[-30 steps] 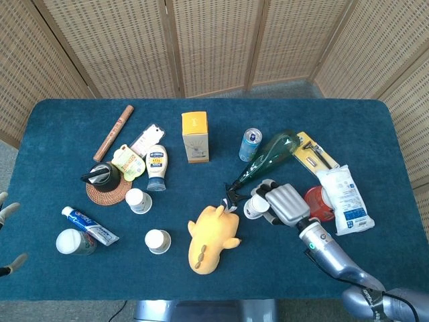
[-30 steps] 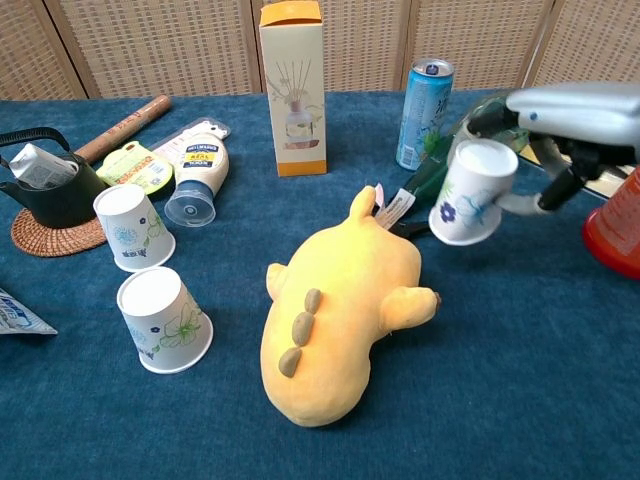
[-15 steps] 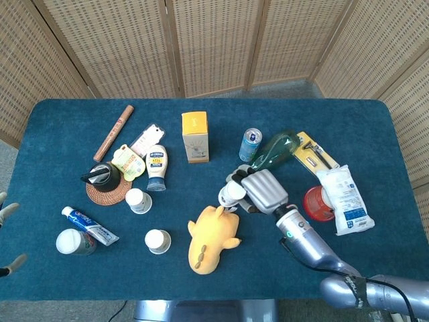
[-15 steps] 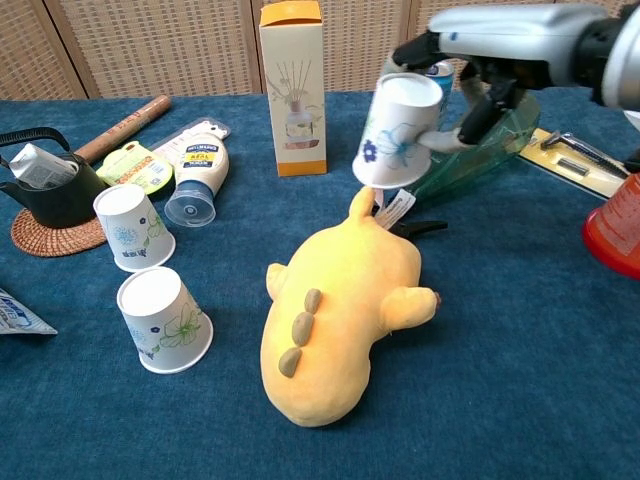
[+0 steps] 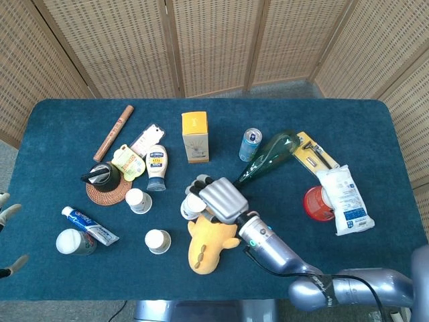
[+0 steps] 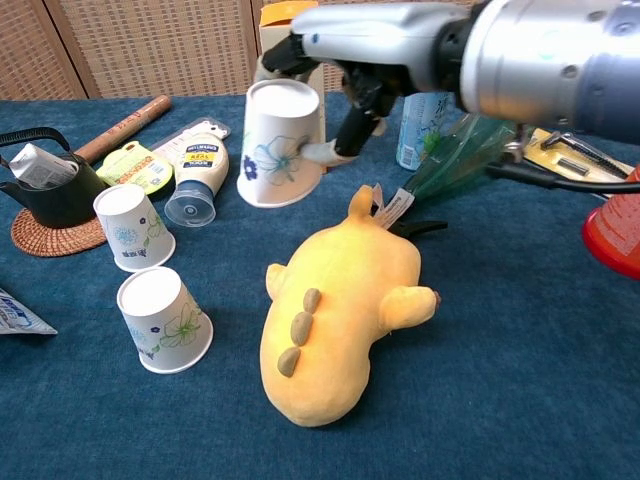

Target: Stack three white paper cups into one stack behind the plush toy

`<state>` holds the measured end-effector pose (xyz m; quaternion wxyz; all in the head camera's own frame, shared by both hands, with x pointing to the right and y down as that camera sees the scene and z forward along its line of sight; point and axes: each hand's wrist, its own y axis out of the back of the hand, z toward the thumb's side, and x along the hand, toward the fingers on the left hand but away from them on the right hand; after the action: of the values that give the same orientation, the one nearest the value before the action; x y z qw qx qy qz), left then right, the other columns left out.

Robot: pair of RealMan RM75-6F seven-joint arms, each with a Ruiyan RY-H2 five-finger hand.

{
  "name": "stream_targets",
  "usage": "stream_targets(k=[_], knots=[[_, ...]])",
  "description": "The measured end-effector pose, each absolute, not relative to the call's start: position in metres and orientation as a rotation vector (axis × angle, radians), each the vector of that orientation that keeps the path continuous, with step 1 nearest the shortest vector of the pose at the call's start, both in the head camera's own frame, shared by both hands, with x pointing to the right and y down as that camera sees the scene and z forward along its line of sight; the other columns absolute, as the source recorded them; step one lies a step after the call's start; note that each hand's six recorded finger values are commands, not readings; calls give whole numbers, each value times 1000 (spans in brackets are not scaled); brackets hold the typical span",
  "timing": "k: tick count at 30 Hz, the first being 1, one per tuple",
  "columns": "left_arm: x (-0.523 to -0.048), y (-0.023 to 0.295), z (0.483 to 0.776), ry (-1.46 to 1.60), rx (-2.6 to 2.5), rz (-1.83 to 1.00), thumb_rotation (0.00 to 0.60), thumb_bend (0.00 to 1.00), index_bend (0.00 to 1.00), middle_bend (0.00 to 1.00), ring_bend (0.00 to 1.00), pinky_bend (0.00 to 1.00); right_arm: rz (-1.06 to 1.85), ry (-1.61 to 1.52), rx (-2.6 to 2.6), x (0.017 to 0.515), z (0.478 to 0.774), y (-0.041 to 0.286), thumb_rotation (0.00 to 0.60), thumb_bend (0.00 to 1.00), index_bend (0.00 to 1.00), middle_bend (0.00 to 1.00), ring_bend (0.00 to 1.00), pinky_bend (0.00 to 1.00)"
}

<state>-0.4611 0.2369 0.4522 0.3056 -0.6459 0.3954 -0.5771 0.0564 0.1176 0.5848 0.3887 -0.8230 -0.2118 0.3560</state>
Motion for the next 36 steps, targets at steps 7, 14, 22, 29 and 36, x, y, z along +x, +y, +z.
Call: stream_targets(k=[7,14,22,29,36], knots=[[-460,237,455,1036,-1714,-1532,600,251,114,0,0,165,880,-513,-2086,27,588,114,600,658,327,307,199,695],[-462,236,454,1043,-1709,-1533,600,252,114,0,0,165,898,-523,-2070,5,597,100,600,656,327,307,199,695],[-464,236,456,1042,-1709,-1540,600,250,114,0,0,165,964,-561,-2066,-6,612,89,600,657,328,308,199,695],[-465,235,455,1050,-1708,-1541,600,252,113,0,0,165,994,-571,-2055,-2,619,88,600,656,328,308,199,695],[-464,235,454,1049,-1711,-1537,600,251,114,0,0,166,1047,-549,-2040,22,633,94,600,656,328,307,198,695]])
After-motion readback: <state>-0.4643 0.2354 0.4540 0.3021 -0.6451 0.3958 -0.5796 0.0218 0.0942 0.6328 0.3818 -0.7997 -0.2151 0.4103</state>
